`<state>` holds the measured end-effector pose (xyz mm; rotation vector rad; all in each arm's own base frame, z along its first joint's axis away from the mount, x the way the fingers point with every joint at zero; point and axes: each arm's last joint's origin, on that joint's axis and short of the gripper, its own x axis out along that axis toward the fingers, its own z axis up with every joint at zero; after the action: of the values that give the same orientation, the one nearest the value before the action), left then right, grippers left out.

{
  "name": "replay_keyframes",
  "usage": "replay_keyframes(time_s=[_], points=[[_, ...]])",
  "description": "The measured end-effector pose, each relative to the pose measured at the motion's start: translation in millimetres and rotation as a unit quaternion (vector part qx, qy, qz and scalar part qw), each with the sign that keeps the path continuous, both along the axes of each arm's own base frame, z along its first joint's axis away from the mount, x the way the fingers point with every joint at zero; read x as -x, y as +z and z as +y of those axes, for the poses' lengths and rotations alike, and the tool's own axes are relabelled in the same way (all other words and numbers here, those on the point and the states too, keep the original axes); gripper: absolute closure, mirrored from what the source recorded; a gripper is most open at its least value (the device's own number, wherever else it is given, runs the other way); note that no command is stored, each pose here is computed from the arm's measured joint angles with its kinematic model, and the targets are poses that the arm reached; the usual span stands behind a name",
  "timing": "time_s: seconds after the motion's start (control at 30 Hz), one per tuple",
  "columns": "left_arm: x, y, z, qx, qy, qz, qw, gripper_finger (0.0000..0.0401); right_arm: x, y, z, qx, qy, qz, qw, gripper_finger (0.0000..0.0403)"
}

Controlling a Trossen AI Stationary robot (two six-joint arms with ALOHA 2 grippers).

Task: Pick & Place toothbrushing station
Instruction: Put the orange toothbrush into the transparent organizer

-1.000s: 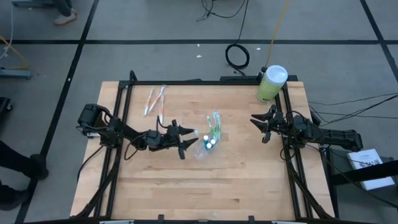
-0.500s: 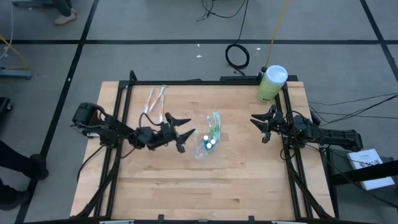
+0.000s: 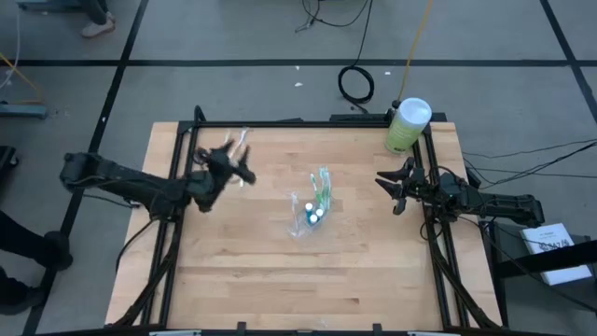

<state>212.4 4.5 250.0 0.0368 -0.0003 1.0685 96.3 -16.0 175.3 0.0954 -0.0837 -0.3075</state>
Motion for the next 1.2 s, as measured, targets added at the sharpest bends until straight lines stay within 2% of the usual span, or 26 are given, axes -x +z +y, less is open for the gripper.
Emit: replay_keyframes(time_s=[0.1, 0.23, 0.3, 0.47, 0.6, 0.73, 0.9, 1.07, 1.2], points=[[17.2, -1.8, 17.5, 0.039, 0.052, -0.011, 0.998, 0.016, 0.0, 0.0, 0.0, 0.0, 0.0, 0.0, 1.0, 0.0305], [31.7, -13.0, 42.5, 0.135, 0.032, -0.046, 0.989, 0.016, 0.0, 0.0, 0.0, 0.0, 0.0, 0.0, 1.0, 0.0305], [36.4, -23.4, 54.4, 0.187, 0.03, -0.032, 0.981, 0.016, 0.0, 0.0, 0.0, 0.0, 0.0, 0.0, 1.0, 0.0305], [49.8, -45.9, 86.2, 0.277, 0.085, 0.009, 0.957, 0.016, 0.0, 0.0, 0.0, 0.0, 0.0, 0.0, 1.0, 0.0305], [63.6, -54.2, 113.6, 0.354, 0.129, 0.03, 0.926, 0.016, 0.0, 0.0, 0.0, 0.0, 0.0, 0.0, 1.0, 0.0305], [68.0, -56.7, 141.6, 0.39, 0.178, 0.06, 0.901, 0.016, 0.0, 0.0, 0.0, 0.0, 0.0, 0.0, 1.0, 0.0305], [56.3, -63.5, 171.6, 0.429, 0.159, 0.105, 0.883, 0.016, 0.0, 0.0, 0.0, 0.0, 0.0, 0.0, 1.0, 0.0305], [44.0, -76.4, 196.4, 0.452, 0.165, 0.148, 0.864, 0.016, 0.0, 0.0, 0.0, 0.0, 0.0, 0.0, 1.0, 0.0305], [39.1, -87.7, 211.3, 0.482, 0.175, 0.182, 0.839, 0.016, 0.0, 0.0, 0.0, 0.0, 0.0, 0.0, 1.0, 0.0305]])
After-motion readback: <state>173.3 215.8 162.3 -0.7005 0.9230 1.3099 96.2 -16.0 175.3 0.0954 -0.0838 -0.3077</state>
